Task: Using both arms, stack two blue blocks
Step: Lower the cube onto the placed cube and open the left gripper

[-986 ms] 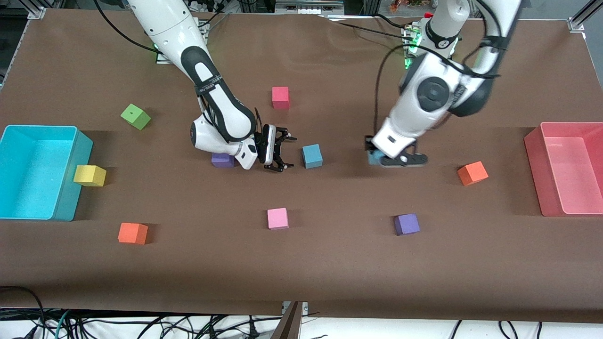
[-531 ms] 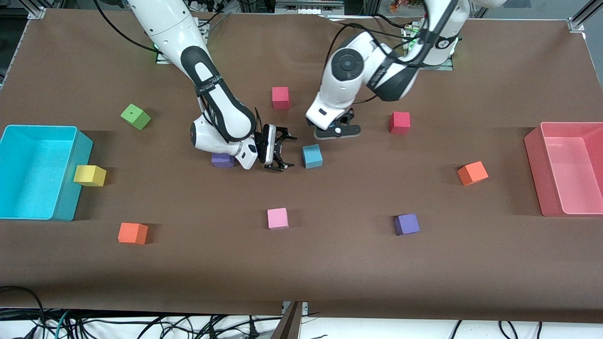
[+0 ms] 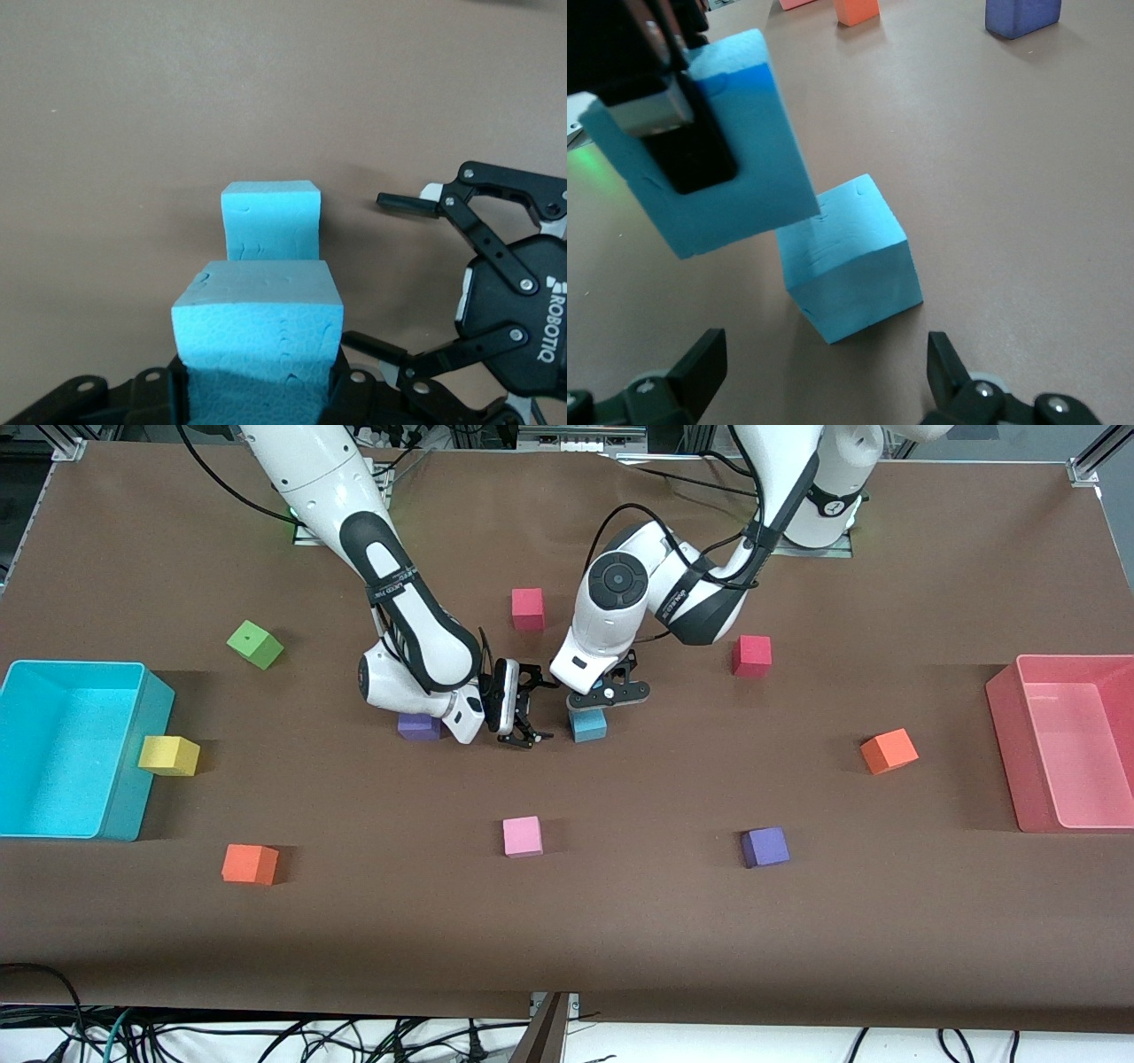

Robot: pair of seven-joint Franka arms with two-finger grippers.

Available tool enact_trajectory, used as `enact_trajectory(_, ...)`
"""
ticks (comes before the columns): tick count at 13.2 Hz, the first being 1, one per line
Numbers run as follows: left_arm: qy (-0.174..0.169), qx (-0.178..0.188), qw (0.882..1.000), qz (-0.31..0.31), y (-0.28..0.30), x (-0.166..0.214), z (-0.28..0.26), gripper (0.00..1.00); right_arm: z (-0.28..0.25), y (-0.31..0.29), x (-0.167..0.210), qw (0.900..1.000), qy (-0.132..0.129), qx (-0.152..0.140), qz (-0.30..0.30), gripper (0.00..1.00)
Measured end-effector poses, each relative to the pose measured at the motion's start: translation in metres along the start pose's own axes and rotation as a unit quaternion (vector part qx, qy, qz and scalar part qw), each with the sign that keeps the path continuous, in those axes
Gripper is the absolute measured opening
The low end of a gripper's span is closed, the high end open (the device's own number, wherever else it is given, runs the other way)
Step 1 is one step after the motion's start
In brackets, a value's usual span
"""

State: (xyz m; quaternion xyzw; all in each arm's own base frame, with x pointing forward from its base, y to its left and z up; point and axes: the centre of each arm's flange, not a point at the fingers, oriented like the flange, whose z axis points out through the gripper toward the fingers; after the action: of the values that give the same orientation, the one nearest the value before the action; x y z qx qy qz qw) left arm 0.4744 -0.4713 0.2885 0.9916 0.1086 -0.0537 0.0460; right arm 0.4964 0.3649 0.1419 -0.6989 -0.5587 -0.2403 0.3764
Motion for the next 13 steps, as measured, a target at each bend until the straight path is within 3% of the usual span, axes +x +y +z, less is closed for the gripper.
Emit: enact_trajectory(13,0.013,-0.001,1.0,-0.011,0.0,0.012,0.024,0.54,0.0,0.0,0.0,1.0,0.0,0.0,-0.001,1.0)
